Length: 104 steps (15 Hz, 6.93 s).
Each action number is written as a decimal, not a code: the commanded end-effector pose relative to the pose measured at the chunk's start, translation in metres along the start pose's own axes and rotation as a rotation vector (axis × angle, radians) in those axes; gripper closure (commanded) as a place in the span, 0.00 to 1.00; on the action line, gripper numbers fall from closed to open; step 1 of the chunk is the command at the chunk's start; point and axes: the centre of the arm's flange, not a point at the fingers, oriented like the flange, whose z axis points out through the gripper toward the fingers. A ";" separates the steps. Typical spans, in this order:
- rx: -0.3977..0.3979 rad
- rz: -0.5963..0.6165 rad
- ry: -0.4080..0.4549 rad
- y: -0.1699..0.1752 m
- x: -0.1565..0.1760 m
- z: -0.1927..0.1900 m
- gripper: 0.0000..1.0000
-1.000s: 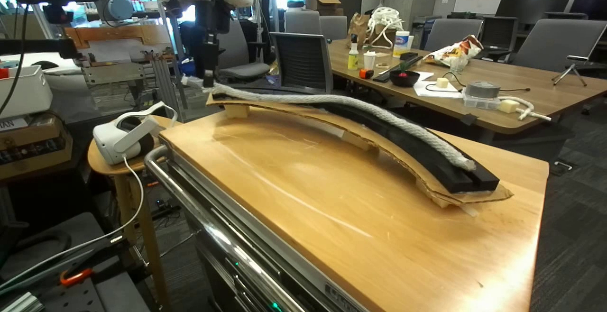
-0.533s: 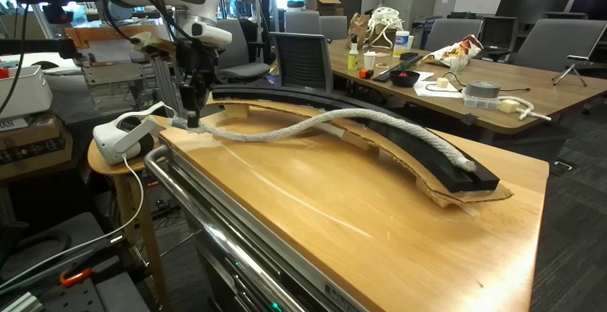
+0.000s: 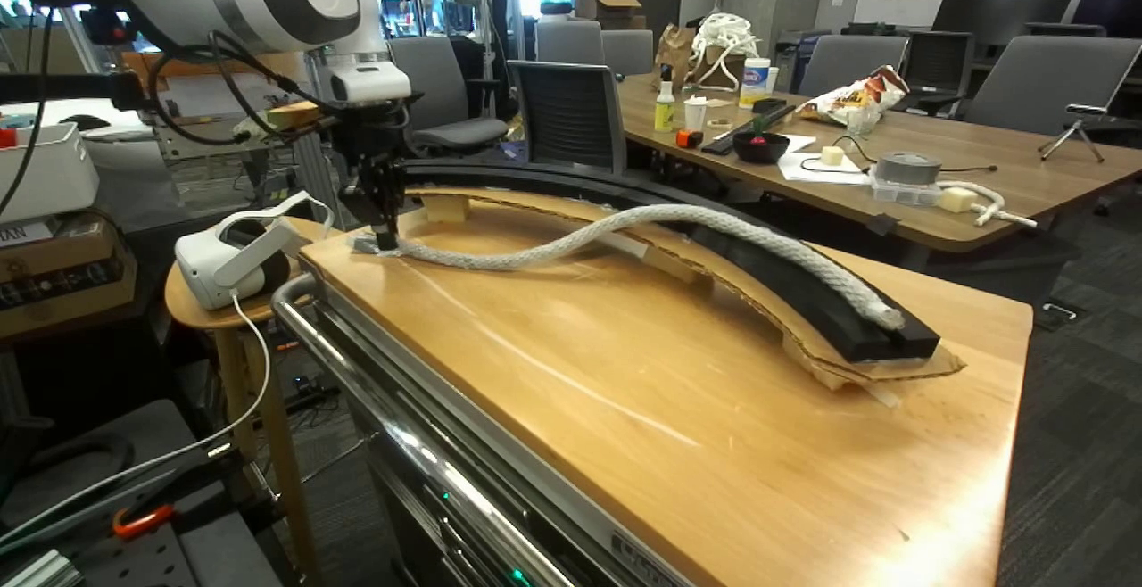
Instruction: Take the white rope off the black metallic rail
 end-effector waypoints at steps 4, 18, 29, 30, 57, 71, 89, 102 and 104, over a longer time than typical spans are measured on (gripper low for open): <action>0.198 0.093 0.144 0.001 -0.002 0.007 0.96; 0.257 -0.182 0.116 -0.057 0.021 -0.005 0.95; 0.243 -0.342 -0.040 -0.053 0.046 -0.012 0.95; 0.235 -0.369 -0.068 -0.048 0.046 -0.015 0.95; 0.164 -0.110 0.014 0.036 0.148 -0.180 0.00; 0.144 0.306 0.032 0.107 0.251 -0.173 0.00; 0.077 0.672 -0.064 0.129 0.356 -0.104 0.00; 0.033 0.953 -0.061 0.106 0.385 -0.045 0.07; 0.024 0.968 -0.064 0.106 0.386 -0.041 0.34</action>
